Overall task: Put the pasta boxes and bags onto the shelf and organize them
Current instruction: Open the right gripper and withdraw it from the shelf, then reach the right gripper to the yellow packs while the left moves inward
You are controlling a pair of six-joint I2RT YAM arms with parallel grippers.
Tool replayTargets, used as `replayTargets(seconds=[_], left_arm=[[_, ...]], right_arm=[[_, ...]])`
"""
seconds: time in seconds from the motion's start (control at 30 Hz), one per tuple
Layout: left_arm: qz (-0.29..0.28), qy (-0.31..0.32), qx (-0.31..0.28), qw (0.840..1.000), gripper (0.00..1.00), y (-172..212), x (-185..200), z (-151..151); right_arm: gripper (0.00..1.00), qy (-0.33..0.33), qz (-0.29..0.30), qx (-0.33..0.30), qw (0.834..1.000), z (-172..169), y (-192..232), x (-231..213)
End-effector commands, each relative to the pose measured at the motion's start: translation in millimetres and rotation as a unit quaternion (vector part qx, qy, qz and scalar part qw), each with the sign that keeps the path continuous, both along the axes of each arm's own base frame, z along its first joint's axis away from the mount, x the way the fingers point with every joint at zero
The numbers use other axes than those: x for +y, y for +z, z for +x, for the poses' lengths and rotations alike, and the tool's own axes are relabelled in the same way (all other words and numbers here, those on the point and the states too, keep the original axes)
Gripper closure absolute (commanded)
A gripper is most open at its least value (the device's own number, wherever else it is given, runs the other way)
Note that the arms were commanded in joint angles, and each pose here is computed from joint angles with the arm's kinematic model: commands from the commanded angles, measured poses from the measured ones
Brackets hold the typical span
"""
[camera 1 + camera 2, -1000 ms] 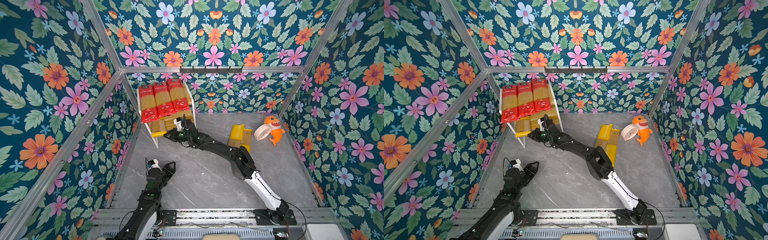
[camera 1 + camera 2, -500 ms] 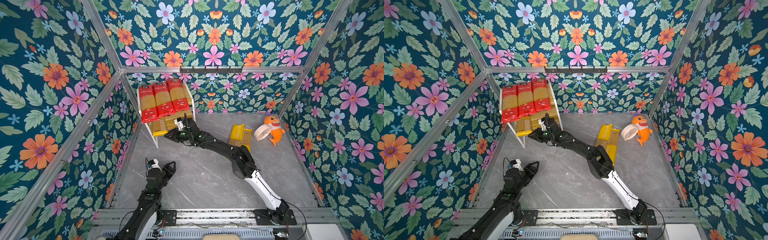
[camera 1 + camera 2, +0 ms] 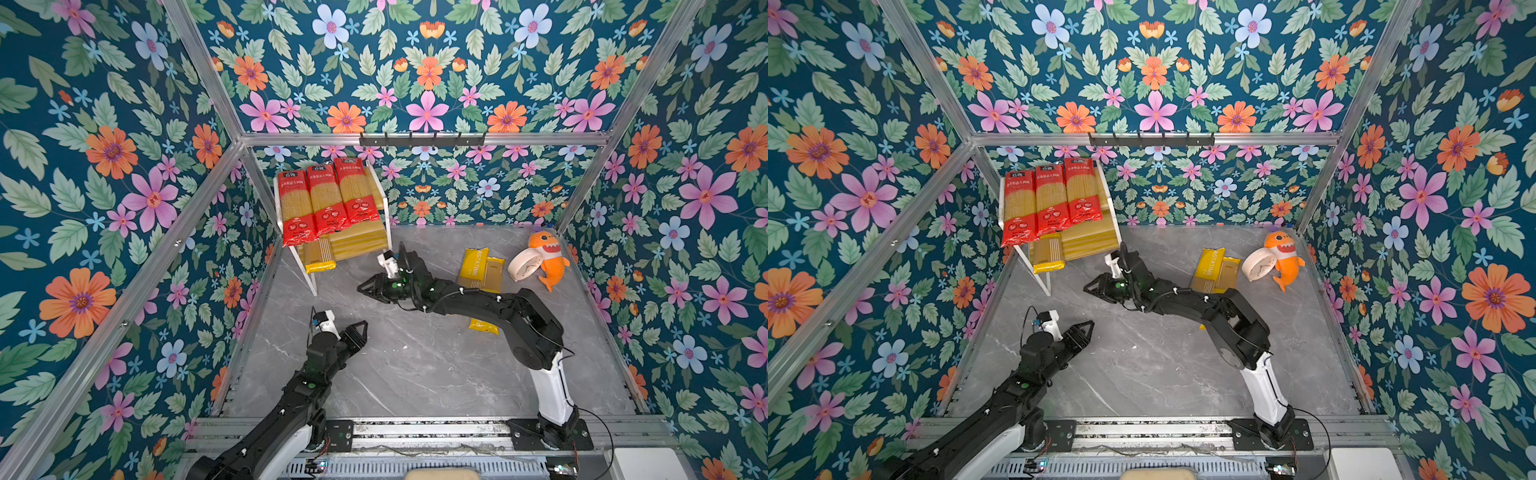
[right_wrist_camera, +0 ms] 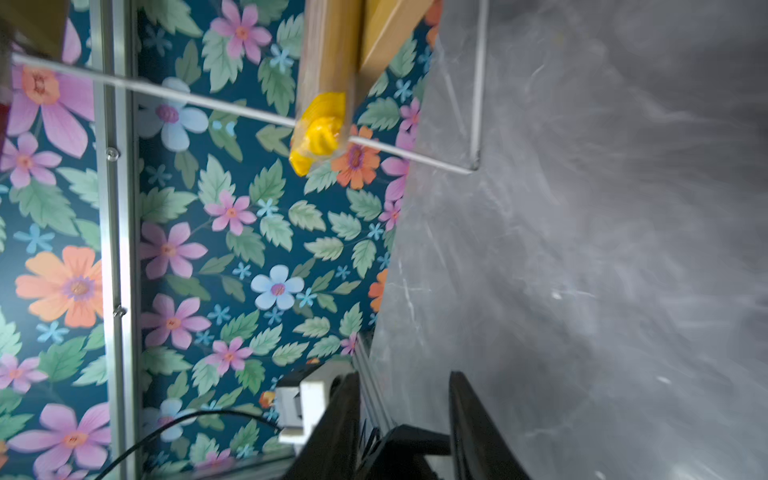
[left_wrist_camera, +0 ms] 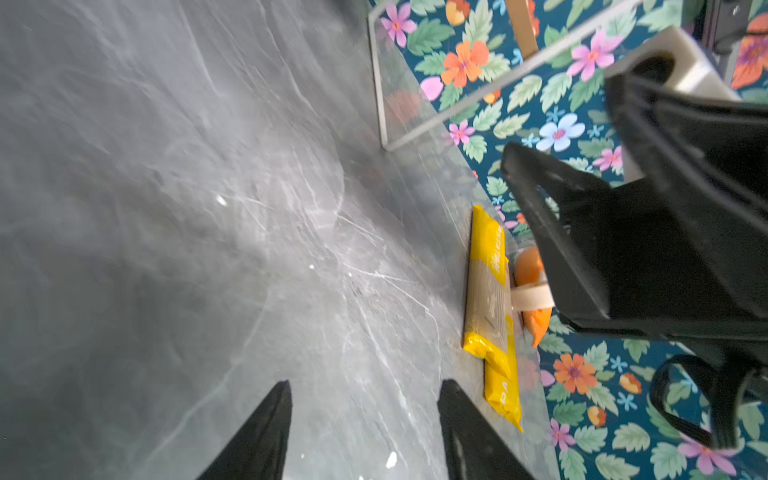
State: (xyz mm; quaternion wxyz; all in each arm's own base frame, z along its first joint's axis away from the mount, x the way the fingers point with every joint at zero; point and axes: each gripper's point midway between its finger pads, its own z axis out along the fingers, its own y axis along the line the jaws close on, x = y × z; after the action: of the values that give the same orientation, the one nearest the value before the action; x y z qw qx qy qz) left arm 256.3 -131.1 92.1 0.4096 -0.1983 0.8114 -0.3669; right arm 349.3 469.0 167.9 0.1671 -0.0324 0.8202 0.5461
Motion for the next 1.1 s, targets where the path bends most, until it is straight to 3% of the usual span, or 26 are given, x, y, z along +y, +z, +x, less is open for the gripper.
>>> replayTargets(seconds=[0.0,0.1,0.27,0.37,0.5,0.7,0.9,1.0,1.07], left_arm=[[0.026,-0.002,-0.042,0.999,0.40,16,-13,10],[0.036,-0.036,-0.049,0.997,0.40,20,-43,13],[0.052,-0.103,-0.055,0.992,0.40,21,-102,12],[0.055,-0.144,-0.057,0.986,0.40,21,-137,11],[0.061,-0.172,-0.072,0.981,0.40,30,-164,15],[0.053,-0.178,-0.069,0.980,0.40,27,-174,16],[0.034,-0.163,-0.061,0.984,0.40,25,-162,9],[0.027,-0.153,-0.060,0.986,0.40,24,-156,7],[0.027,-0.149,-0.060,0.987,0.40,24,-154,7]], right_arm=[[0.62,-0.036,-0.050,-0.021,0.998,-2,-16,-42],[0.59,-0.082,-0.132,-0.004,0.988,-4,-48,-100],[0.49,-0.161,-0.320,0.005,0.934,2,-82,-214],[0.46,-0.197,-0.366,0.013,0.909,13,-81,-268],[0.46,-0.238,-0.361,0.050,0.900,25,-80,-315],[0.46,-0.297,-0.347,0.065,0.887,28,-91,-333],[0.47,-0.295,-0.336,0.097,0.889,40,-120,-325],[0.52,-0.289,-0.316,0.101,0.898,43,-128,-316],[0.62,-0.282,-0.309,0.104,0.902,43,-130,-313]])
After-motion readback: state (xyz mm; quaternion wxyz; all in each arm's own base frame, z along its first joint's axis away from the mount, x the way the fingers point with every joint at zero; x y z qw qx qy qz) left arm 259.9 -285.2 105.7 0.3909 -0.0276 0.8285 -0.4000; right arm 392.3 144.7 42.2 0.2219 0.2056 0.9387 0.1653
